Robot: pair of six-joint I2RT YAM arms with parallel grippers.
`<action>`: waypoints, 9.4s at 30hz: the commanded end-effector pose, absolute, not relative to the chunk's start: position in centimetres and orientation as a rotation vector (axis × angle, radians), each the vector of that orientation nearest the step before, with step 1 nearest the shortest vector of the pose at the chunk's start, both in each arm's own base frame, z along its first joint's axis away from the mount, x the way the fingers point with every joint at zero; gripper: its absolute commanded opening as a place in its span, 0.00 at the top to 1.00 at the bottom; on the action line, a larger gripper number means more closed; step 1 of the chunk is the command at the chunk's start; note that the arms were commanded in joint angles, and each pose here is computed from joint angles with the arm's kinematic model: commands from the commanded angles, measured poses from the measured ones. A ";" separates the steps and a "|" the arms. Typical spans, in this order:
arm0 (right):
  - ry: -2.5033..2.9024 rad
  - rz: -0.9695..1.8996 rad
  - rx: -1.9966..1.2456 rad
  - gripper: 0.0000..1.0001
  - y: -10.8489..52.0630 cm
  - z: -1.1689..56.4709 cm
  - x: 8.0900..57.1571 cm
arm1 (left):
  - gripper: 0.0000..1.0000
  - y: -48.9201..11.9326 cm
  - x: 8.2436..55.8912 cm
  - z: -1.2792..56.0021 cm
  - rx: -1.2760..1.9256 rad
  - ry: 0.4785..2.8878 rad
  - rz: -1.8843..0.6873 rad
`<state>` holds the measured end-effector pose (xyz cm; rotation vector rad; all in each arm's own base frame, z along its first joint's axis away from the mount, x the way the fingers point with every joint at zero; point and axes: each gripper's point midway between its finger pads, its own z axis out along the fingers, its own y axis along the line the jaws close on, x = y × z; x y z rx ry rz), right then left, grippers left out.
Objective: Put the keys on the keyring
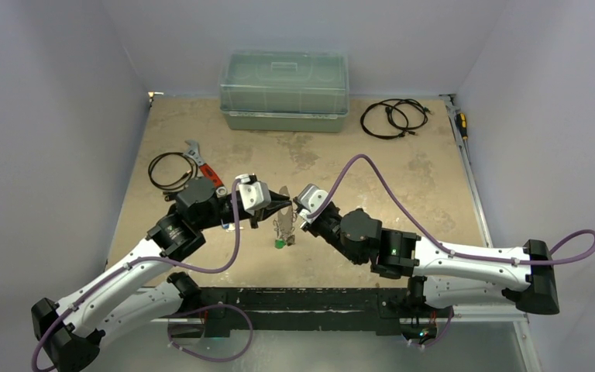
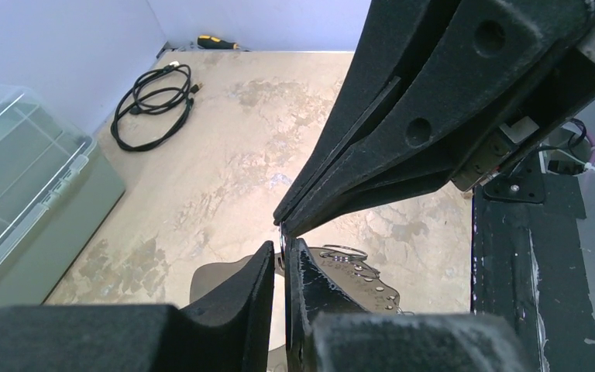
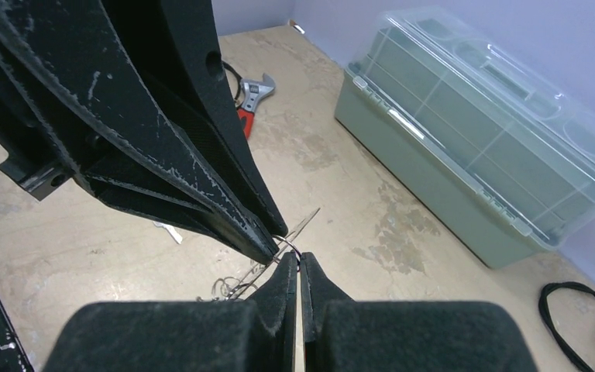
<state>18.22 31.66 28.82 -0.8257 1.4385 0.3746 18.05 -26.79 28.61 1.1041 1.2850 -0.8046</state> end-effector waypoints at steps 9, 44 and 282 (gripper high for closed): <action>1.367 0.447 -0.742 1.00 32.1 33.1 17.6 | 0.96 -27.2 18.5 29.8 1.128 1.250 -0.783; 0.953 0.760 -0.718 0.55 27.0 38.0 12.1 | 1.00 -24.5 13.6 35.6 1.031 0.858 -0.928; 1.217 0.438 -0.564 0.30 27.1 39.1 23.4 | 1.00 -26.0 13.0 28.0 1.301 1.170 -0.837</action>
